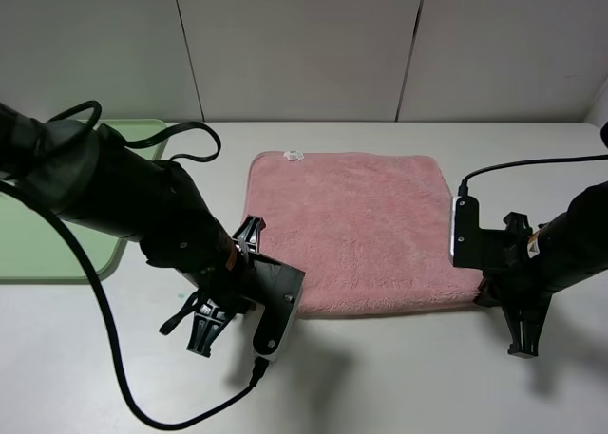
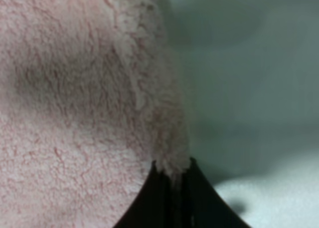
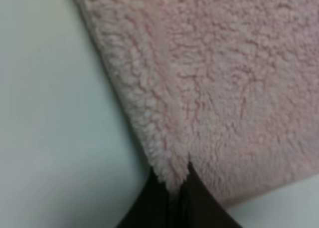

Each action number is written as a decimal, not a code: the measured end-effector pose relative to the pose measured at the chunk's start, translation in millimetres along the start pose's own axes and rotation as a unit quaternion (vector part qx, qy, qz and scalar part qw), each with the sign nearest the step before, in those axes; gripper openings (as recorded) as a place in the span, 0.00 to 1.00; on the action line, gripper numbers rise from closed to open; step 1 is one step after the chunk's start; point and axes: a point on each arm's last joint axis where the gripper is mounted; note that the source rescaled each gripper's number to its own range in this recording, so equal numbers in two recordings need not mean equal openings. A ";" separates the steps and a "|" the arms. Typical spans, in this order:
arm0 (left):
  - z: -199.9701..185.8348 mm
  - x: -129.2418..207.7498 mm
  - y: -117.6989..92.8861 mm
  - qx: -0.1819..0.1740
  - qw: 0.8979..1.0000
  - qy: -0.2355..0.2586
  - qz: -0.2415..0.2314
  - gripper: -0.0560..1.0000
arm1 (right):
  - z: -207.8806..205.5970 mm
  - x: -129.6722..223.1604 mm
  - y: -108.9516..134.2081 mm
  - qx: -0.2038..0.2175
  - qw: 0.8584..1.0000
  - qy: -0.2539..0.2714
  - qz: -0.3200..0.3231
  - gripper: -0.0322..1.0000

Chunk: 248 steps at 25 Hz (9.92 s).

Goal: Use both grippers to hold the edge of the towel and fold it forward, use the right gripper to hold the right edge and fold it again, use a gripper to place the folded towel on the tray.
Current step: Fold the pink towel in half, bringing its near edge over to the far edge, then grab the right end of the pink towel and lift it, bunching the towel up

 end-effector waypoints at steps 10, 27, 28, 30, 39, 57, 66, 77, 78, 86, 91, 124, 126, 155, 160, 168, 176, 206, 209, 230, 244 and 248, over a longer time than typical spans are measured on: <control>-39.3 3.4 8.3 -0.028 1.000 0.004 -0.012 0.06 | -22.3 -4.3 -6.4 0.010 1.000 -0.009 0.023 0.03; -78.9 9.0 48.8 -0.042 0.996 0.067 -0.037 0.05 | -61.4 -8.4 -12.9 0.048 0.996 -0.048 0.053 0.03; -80.5 9.7 50.7 -0.046 0.996 0.072 -0.038 0.05 | -63.7 -10.1 -15.0 0.047 0.996 -0.047 0.056 0.03; -84.0 11.5 53.5 -0.057 0.994 0.082 -0.035 0.05 | -70.1 -14.2 -20.6 0.049 0.996 -0.049 0.063 0.03; -90.5 19.9 62.5 -0.103 0.986 0.131 -0.021 0.05 | -98.8 -33.9 -46.4 0.070 0.992 -0.070 0.075 0.03; -121.4 33.2 103.0 -0.206 0.964 0.167 -0.032 0.05 | -93.4 -53.9 -75.1 0.079 0.993 -0.056 0.068 0.03; -115.2 66.9 112.4 -0.220 0.960 0.156 -0.069 0.05 | -80.9 -72.4 -95.8 0.081 0.992 -0.065 0.073 0.03; -74.0 85.8 137.7 -0.192 0.962 0.172 -0.090 0.05 | -67.6 -91.8 -119.2 0.081 0.992 -0.063 0.072 0.03; -73.1 88.0 139.8 -0.193 0.961 0.173 -0.092 0.05 | -65.7 -93.3 -121.0 0.080 0.992 -0.062 0.072 0.03; -60.5 98.0 150.6 -0.192 0.960 0.176 -0.099 0.05 | -54.6 -102.3 -133.5 0.085 0.993 -0.055 0.062 0.03; -46.1 105.9 154.9 -0.188 0.961 0.173 -0.103 0.05 | -46.3 -109.7 -145.2 0.088 0.993 -0.055 0.061 0.03; -2.9 119.1 180.6 -0.191 0.961 0.169 -0.103 0.05 | 11.9 -108.9 -170.7 0.096 0.992 -0.053 0.060 0.03; -2.9 119.1 180.6 -0.191 0.961 0.169 -0.103 0.05 | 11.8 -109.1 -170.9 0.097 0.992 -0.055 0.060 0.03; -3.8 126.9 181.8 -0.199 0.960 0.176 -0.091 0.48 | 4.0 -120.7 -189.6 0.180 0.966 -0.153 0.107 0.70; -3.9 126.7 182.1 -0.200 0.960 0.175 -0.090 0.51 | 3.1 -122.0 -190.7 0.184 0.962 -0.164 0.120 0.87; -3.8 126.7 182.1 -0.200 0.960 0.175 -0.091 0.79 | 3.1 -122.1 -190.7 0.175 0.955 -0.173 0.166 1.00; -3.9 125.3 183.7 -0.214 0.956 0.160 -0.119 0.96 | 3.1 -122.0 -190.6 0.170 0.950 -0.178 0.194 1.00; -4.3 121.8 187.5 -0.234 0.954 0.135 -0.127 1.00 | 3.1 -122.5 -190.4 0.166 0.946 -0.184 0.209 1.00; -4.3 121.7 187.6 -0.234 0.954 0.135 -0.126 1.00 | 3.1 -122.5 -190.4 0.166 0.946 -0.184 0.209 1.00; -11.8 115.0 186.6 -0.229 0.952 0.145 -0.146 1.00 | 3.1 -122.6 -190.4 0.166 0.946 -0.184 0.209 1.00; -151.7 120.3 172.2 -0.292 0.851 0.105 -0.424 1.00 | 3.1 -122.6 -190.4 0.166 0.946 -0.184 0.210 1.00; -191.9 116.6 151.8 -0.295 0.831 0.066 -0.467 1.00 | 3.1 -122.6 -190.4 0.166 0.946 -0.184 0.210 1.00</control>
Point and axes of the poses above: a point on each arm's last joint axis where the gripper is mounted, z pointing out along that axis toward the gripper, y along the wrist's bending axis when the last joint is at zero, x = y × z, and after that the axes turned 12 degrees about z, right-handed
